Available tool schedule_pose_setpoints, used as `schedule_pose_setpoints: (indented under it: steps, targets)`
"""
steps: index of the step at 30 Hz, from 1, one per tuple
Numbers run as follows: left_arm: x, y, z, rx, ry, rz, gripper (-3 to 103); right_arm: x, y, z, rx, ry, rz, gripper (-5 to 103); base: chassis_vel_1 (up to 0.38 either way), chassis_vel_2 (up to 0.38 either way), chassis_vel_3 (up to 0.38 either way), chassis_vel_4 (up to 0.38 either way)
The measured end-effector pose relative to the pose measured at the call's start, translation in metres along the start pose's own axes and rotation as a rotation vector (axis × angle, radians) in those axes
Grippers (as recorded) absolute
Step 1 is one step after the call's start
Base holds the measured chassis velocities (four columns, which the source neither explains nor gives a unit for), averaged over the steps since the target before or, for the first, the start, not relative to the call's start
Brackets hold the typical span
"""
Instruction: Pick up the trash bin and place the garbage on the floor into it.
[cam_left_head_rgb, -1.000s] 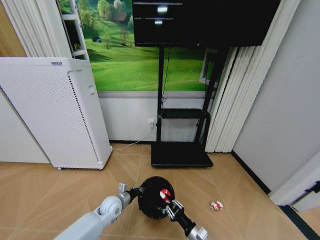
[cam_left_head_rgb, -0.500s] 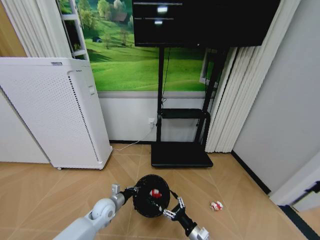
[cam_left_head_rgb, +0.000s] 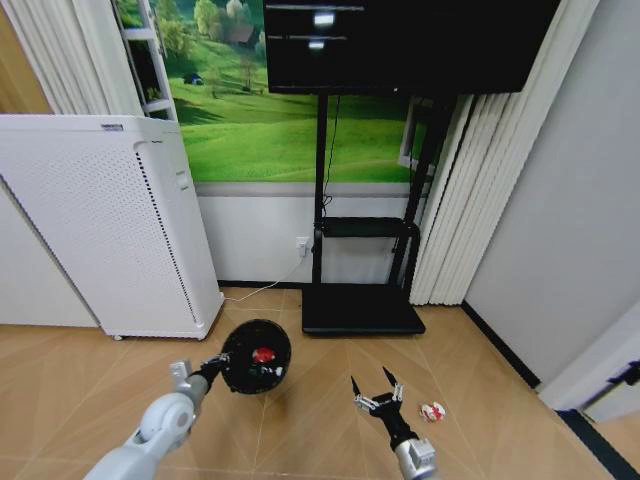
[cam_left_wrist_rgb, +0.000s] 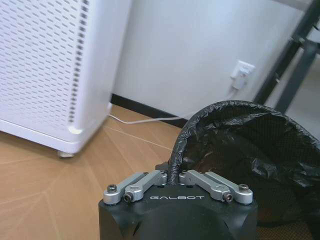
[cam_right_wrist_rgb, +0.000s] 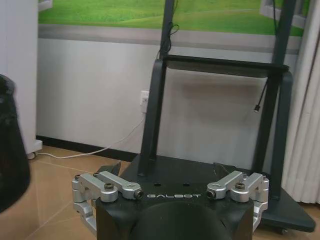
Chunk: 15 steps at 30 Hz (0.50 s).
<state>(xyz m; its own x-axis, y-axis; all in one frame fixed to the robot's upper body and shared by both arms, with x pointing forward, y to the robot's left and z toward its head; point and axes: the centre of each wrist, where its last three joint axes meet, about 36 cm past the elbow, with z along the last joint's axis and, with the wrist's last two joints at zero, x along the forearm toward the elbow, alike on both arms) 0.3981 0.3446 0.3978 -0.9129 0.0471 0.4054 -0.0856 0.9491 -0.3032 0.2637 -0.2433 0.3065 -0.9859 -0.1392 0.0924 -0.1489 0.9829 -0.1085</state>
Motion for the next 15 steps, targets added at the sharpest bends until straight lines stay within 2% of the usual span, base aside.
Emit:
schedule_pose_setpoints:
  steps: [1, 3, 6, 15]
  targets:
    - [0.000, 0.000, 0.000, 0.000, 0.000, 0.000, 4, 0.000, 0.000, 0.000, 0.000, 0.000, 0.000, 100, 0.000, 0.000, 0.000, 0.000]
    - [0.017, 0.016, 0.000, 0.013, -0.007, -0.039, 4, -0.005, -0.001, 0.002, 0.005, 0.016, 0.018, 100, 0.000, 0.000, 0.000, 0.000]
    - [0.033, 0.026, 0.001, 0.027, -0.015, -0.066, 4, -0.013, -0.002, 0.006, 0.003, 0.023, 0.027, 100, 0.000, 0.000, 0.000, 0.000]
    - [0.054, 0.027, 0.011, 0.066, -0.014, -0.087, 4, -0.020, -0.002, 0.015, 0.002, 0.053, 0.032, 100, -0.025, -0.025, 0.018, 0.017]
